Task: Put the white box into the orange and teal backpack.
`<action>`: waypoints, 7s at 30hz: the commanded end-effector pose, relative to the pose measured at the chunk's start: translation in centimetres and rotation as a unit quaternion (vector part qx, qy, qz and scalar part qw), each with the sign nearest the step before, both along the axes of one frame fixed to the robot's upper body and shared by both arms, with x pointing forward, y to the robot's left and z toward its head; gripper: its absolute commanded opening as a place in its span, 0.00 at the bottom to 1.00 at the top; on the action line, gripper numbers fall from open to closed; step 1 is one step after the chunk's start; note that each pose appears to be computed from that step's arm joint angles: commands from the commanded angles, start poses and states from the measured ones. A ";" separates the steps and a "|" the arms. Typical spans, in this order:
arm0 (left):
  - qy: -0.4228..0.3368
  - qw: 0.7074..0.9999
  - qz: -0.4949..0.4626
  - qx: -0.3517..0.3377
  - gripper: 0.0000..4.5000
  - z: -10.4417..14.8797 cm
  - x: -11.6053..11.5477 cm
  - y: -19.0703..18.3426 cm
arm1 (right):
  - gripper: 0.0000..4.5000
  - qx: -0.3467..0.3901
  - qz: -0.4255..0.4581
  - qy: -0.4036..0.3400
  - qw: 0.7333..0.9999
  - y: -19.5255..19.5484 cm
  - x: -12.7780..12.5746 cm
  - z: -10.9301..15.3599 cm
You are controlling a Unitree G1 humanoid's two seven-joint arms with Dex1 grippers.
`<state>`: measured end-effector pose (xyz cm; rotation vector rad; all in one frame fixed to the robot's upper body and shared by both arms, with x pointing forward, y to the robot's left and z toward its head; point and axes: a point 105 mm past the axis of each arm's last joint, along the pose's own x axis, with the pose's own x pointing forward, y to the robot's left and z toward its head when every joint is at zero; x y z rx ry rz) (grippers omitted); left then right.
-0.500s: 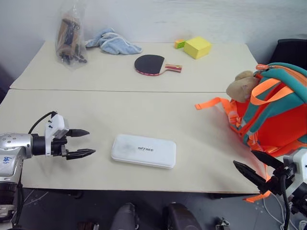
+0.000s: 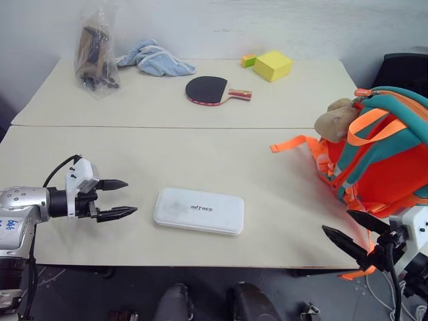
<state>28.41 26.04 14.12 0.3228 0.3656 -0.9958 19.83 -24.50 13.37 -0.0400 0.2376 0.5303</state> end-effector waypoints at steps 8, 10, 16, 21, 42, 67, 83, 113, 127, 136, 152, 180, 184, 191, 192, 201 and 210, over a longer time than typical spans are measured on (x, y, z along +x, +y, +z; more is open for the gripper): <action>-0.017 0.994 -0.078 0.069 0.53 -0.7 1.9 -3.2 | 0.25 -0.080 0.178 0.007 0.981 5.6 0.8 -0.3; -0.010 0.993 -0.095 0.073 0.39 -1.5 1.9 -4.0 | 0.10 -0.085 0.194 0.013 0.977 6.4 1.4 -0.9; 0.037 0.985 -0.155 0.065 0.01 -2.8 0.9 -6.4 | 0.00 -0.124 0.202 0.009 0.971 7.4 3.5 -2.0; 0.024 0.981 -0.186 0.056 0.01 -2.1 1.3 -8.4 | 0.00 -0.164 0.179 0.014 0.970 6.7 5.1 -3.1; 0.318 0.943 -0.035 -0.095 0.55 -3.8 0.4 -8.2 | 0.00 -0.204 0.191 0.003 0.960 7.8 6.6 -4.2; 0.458 0.864 -0.078 -0.193 0.87 -4.7 1.7 -18.2 | 0.00 -0.217 0.193 0.000 0.957 7.9 6.4 -5.6; 0.419 0.846 -0.142 -0.297 0.29 -0.8 2.1 -17.6 | 0.00 -0.217 0.141 -0.001 0.966 6.7 4.4 -5.3; 0.128 0.921 -0.114 -0.350 0.29 9.2 5.8 -16.6 | 0.86 0.084 -0.224 -0.134 0.962 -3.7 9.9 6.9; 0.074 0.930 -0.047 -0.358 0.29 10.5 7.2 -13.7 | 0.01 0.082 0.114 -0.121 0.983 5.9 7.2 8.7; 0.006 0.927 -0.089 -0.365 0.29 14.1 7.4 -12.6 | 0.01 0.099 0.398 -0.062 0.910 11.8 0.5 11.7; -0.053 0.930 -0.242 -0.272 0.29 15.0 4.8 -13.9 | 0.01 0.103 0.437 0.017 0.894 9.6 -1.5 12.6; -0.144 0.898 -0.414 -0.030 0.29 14.5 6.7 -20.6 | 0.01 0.081 0.403 0.021 0.911 9.7 0.1 10.4; -0.141 0.890 -0.431 -0.045 0.29 13.6 6.4 -23.1 | 0.01 0.079 0.403 0.014 0.912 10.1 0.3 10.3; -0.103 0.902 -0.406 -0.100 0.29 10.4 5.6 -29.9 | 0.01 0.072 0.381 0.004 0.922 10.9 1.3 9.4; -0.096 0.906 -0.397 -0.106 0.29 10.1 5.6 -30.5 | 0.01 0.069 0.375 0.002 0.925 10.9 1.5 9.2; -0.060 0.924 -0.348 -0.149 0.90 10.6 6.6 -27.3 | 0.00 0.065 0.328 -0.008 0.943 10.6 2.7 8.6; -0.058 0.928 -0.331 -0.159 0.99 14.3 6.7 -18.1 | 0.00 0.068 0.317 -0.009 0.946 10.6 2.7 8.2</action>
